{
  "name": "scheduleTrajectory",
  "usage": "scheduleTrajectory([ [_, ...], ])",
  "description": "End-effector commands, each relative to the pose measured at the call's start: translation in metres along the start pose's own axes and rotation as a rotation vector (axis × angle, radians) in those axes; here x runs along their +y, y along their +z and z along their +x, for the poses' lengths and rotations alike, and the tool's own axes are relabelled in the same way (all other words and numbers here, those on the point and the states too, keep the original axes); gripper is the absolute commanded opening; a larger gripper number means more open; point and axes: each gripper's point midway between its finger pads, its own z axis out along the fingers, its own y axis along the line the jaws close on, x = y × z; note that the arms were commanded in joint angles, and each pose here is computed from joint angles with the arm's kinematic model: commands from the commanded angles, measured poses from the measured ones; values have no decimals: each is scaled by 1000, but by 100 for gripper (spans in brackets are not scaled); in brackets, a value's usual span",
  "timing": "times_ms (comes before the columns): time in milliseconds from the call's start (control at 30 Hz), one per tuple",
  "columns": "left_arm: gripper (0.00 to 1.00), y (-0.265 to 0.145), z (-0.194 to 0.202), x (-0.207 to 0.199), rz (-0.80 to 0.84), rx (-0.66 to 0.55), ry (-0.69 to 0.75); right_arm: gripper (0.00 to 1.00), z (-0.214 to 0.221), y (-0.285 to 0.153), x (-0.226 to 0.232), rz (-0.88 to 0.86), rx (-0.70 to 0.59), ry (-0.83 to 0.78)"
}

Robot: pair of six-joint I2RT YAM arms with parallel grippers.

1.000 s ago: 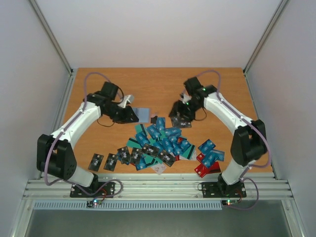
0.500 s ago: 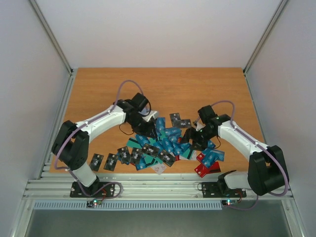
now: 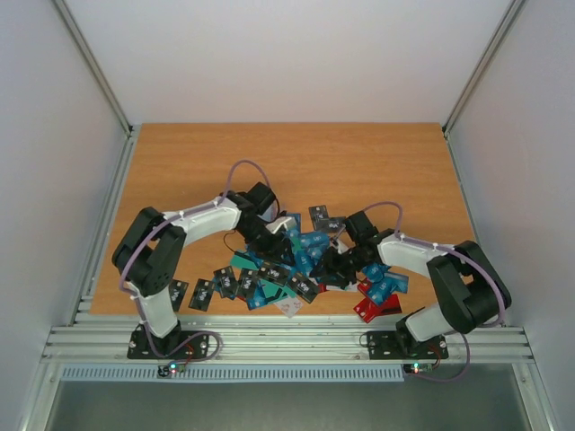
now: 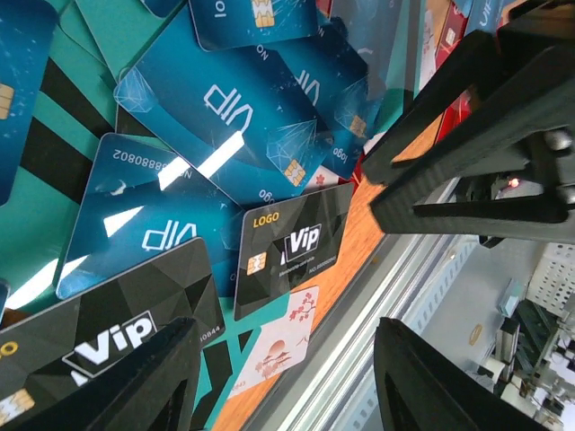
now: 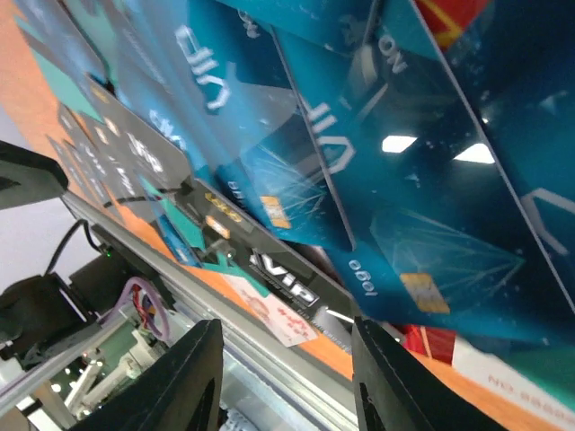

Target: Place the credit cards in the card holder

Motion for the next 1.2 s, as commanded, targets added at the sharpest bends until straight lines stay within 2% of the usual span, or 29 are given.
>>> scheduleTrajectory([
  [0, 55, 12, -2, 0, 61, 16, 51, 37, -2, 18, 6, -63, 0, -13],
  [200, 55, 21, 3, 6, 82, 58, 41, 30, 8, 29, -9, -13, 20, 12],
  [700, 55, 42, 31, 22, 22, 168, -9, 27, 11, 40, -38, 53, 15, 65],
  [1000, 55, 53, 44, 25, 35, 202, -80, 28, 10, 41, -43, 48, -5, 74],
  [1167, 56, 44, 46, 18, 32, 172, -85, 33, 10, 24, -24, 40, -46, 5],
])
